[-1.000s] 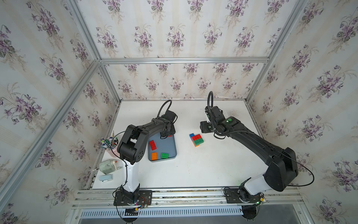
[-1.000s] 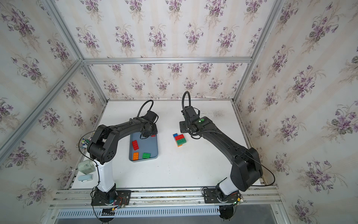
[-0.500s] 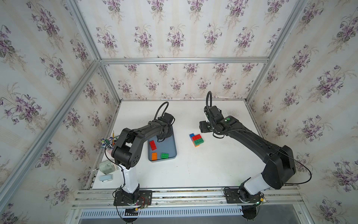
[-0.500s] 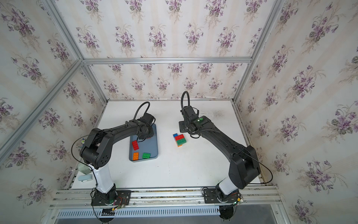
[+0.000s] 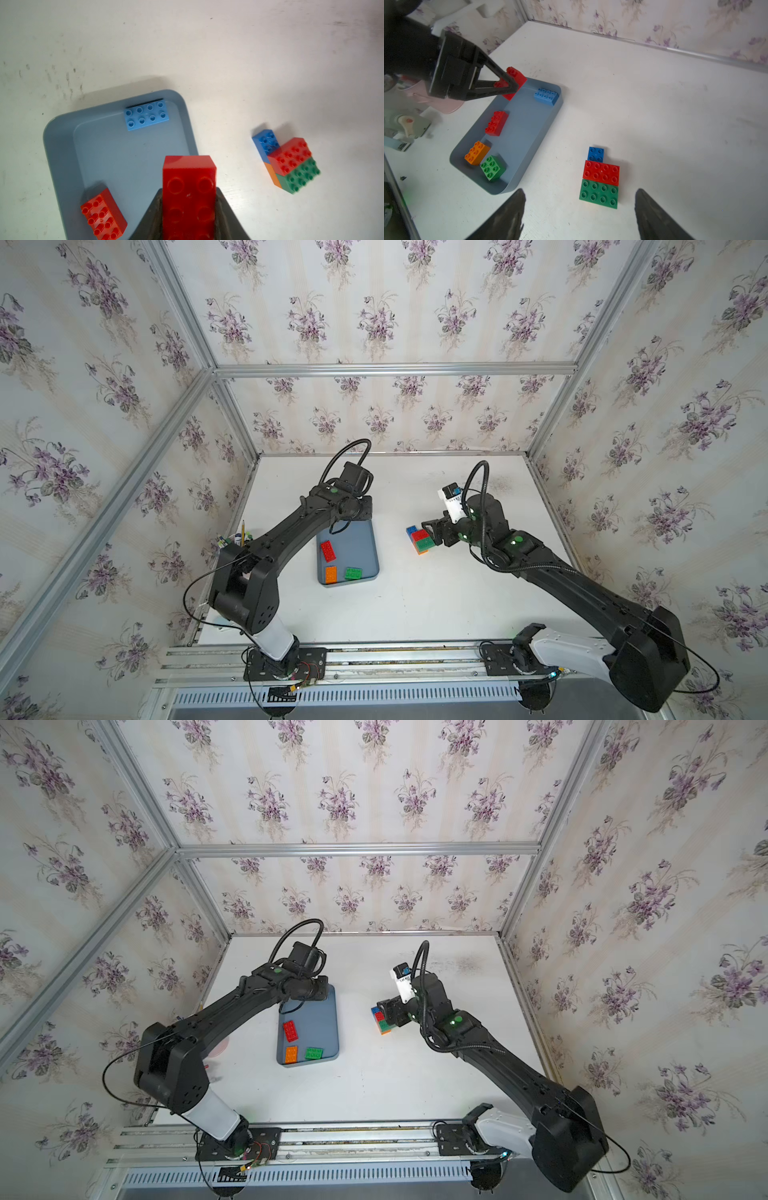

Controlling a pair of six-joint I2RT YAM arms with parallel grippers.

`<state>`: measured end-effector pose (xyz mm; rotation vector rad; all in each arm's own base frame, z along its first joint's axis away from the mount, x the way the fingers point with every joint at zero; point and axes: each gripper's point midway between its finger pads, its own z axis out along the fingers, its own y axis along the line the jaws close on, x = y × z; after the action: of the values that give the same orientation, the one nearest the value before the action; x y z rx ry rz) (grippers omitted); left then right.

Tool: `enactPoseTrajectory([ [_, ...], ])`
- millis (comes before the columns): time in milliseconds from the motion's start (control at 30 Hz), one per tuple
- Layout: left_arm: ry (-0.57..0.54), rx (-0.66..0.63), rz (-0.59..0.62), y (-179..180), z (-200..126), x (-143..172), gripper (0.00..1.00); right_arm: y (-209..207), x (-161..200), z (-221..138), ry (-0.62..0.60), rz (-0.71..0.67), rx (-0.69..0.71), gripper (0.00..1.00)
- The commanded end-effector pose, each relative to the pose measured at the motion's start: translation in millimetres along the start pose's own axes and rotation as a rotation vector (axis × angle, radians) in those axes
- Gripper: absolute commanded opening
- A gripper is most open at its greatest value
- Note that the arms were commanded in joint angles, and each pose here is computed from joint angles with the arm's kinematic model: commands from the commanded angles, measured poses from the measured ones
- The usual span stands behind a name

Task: Assemble a rectangle with lego
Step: Pick up the lego brick from the storage box.

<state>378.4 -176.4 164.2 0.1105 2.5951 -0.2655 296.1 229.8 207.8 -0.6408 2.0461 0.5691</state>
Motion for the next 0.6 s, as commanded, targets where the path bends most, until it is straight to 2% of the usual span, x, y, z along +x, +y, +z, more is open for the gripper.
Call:
enactPoseTrajectory([
  [0, 0.034, 0.161, 0.211, -29, -21, 14, 0.29, 15, -28, -5, -0.118, -0.154, -0.072, 0.83],
  [133, -0.042, 0.134, 0.486, -41, -35, 28, 0.25, 12, -36, 1, -0.037, -0.017, -0.062, 0.82],
  [233, -0.124, 0.195, 0.655, -57, -47, 46, 0.25, 12, -39, 10, 0.059, 0.137, -0.103, 0.79],
  [333, -0.246, 0.286, 0.74, -70, -67, 53, 0.26, 1, -37, 12, 0.142, 0.347, -0.205, 0.73],
  [433, -0.384, 0.319, 0.809, -72, -85, 58, 0.26, -4, -36, 4, 0.133, 0.57, -0.359, 0.66],
  [467, -0.418, 0.335, 0.844, -73, -89, 62, 0.26, -3, -35, 1, 0.134, 0.612, -0.396, 0.64],
  [567, -0.462, 0.356, 0.886, -77, -97, 66, 0.26, 1, -33, -2, 0.162, 0.624, -0.427, 0.64],
])
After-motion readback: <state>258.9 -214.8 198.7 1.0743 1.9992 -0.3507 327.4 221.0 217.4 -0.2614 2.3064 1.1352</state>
